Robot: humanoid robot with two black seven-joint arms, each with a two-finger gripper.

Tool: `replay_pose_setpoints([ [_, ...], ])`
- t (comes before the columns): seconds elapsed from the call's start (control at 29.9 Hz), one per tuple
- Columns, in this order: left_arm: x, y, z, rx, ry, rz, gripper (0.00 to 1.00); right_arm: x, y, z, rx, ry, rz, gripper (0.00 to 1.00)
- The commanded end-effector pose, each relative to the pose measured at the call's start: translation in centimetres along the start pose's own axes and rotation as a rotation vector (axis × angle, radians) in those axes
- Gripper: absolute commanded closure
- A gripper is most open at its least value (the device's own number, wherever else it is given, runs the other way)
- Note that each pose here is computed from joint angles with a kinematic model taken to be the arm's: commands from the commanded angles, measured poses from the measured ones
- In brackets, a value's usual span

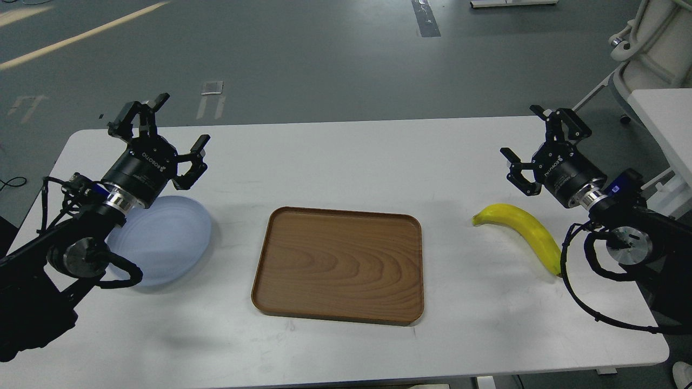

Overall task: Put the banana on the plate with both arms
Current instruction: 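Raise the left gripper and move it outward beside the blue plate, then lower the left gripper to the plate rim and grasp it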

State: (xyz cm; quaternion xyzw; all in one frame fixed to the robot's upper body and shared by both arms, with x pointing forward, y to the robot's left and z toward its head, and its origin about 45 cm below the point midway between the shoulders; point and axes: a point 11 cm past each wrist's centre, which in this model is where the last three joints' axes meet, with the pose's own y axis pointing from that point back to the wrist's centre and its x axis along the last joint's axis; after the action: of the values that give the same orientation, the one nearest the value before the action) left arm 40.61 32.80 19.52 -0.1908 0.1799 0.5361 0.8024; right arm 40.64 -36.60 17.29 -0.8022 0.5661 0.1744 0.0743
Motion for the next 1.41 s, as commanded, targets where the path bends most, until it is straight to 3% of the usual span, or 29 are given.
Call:
replay_pose_setpoints([
  [0.0,0.2,0.1,0.0,0.001,-0.003,0.005,0.0,0.0,0.0,0.0,-0.001,0.001,-0.001,0.0],
  [0.47,2.7,0.9,0.7,0.021,-0.07,0.067,0.0,0.1,-0.2,-0.3,0.004,0.008,0.001,0.0],
  [0.64,0.4,-0.1,0.8,0.145,-0.308,-0.096,0.0,-0.3,-0.4,-0.2,0.005,0.004,-0.006,0.0],
  [0.87,-4.2,-0.7,8.9,0.228,-0.835,-0.392,0.0,-0.1,-0.3,-0.5,0.007,0.009,-0.003,0.0],
  [0.94,-4.2,0.0,9.9,0.323,-1.086,-0.469,0.0,-0.1,-0.3,-0.4,0.006,0.008,-0.004,0.0],
  [1.07,-2.1,1.8,9.4,0.477,-1.353,-0.509,0.0,-0.5,-0.5,-0.1,0.004,0.0,-0.011,0.0],
  [1.24,5.1,7.1,6.1,0.707,-1.692,-0.466,0.0,-0.8,-0.7,0.2,0.002,-0.006,-0.019,0.0],
  [1.37,8.8,9.7,5.1,0.823,-1.732,-0.413,0.01,-0.8,-0.7,0.3,0.001,-0.007,-0.018,0.0],
])
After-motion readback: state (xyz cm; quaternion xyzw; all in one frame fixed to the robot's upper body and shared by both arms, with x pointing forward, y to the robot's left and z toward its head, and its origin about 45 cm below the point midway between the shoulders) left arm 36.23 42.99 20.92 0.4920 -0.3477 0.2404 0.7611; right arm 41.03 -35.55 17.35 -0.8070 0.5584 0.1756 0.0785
